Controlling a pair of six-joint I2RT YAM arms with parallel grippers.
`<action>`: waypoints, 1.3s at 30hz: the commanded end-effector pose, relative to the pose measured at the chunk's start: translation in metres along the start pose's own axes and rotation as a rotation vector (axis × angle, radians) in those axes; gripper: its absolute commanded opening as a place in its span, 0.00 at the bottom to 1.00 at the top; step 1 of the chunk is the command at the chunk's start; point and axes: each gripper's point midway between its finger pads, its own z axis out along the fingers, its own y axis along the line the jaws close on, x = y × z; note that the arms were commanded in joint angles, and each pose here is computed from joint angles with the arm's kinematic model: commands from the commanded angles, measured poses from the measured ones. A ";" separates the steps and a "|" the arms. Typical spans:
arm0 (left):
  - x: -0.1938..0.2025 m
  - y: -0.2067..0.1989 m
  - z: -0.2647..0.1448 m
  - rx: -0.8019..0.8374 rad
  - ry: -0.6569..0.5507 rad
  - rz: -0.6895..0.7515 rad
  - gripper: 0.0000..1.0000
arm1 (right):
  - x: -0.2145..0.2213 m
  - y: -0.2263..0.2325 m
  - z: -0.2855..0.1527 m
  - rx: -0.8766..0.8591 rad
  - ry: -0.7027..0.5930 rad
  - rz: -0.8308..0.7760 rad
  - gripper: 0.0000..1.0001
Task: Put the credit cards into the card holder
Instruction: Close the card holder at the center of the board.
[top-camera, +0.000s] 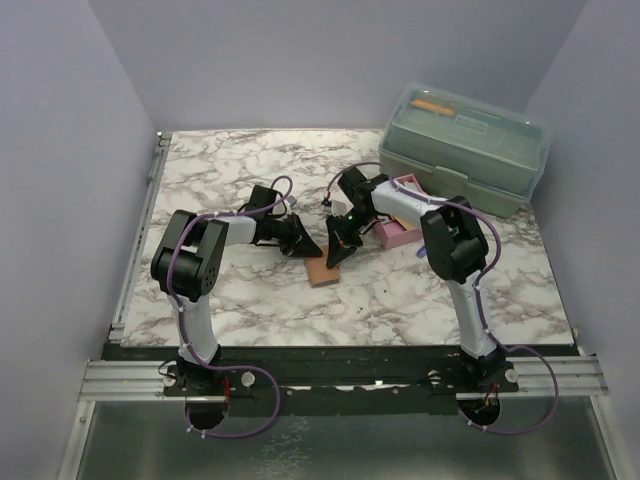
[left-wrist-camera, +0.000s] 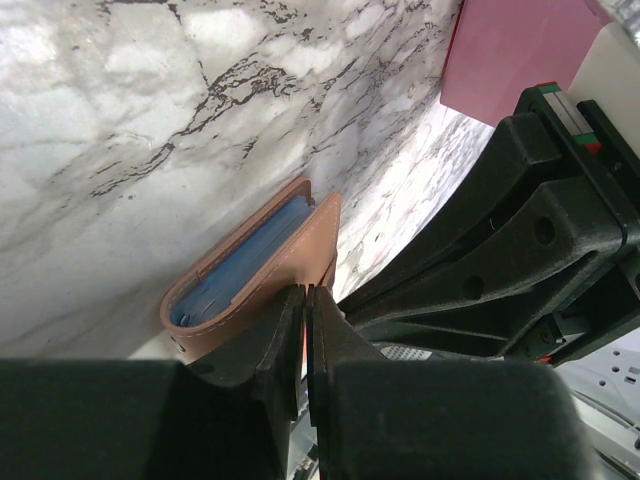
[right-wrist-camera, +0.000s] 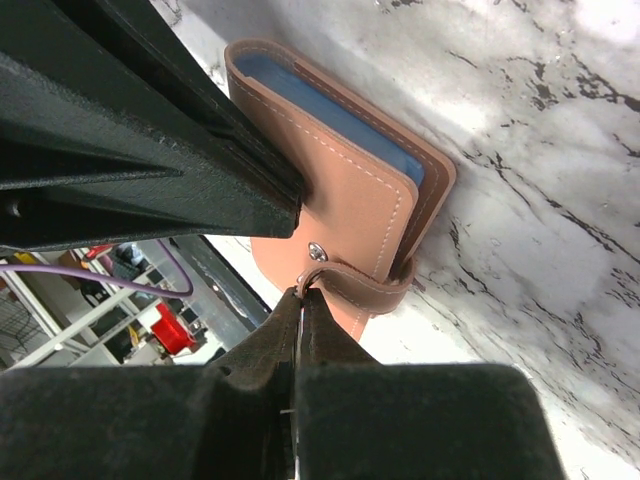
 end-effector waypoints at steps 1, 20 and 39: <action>0.008 0.019 0.006 -0.050 0.004 -0.006 0.13 | 0.014 -0.026 0.009 0.122 0.053 0.072 0.00; 0.008 0.018 0.009 -0.034 0.011 -0.012 0.13 | -0.001 -0.028 0.022 0.161 0.096 0.138 0.00; 0.010 0.020 0.010 -0.031 0.015 -0.023 0.12 | -0.015 -0.048 0.046 0.271 0.097 0.344 0.00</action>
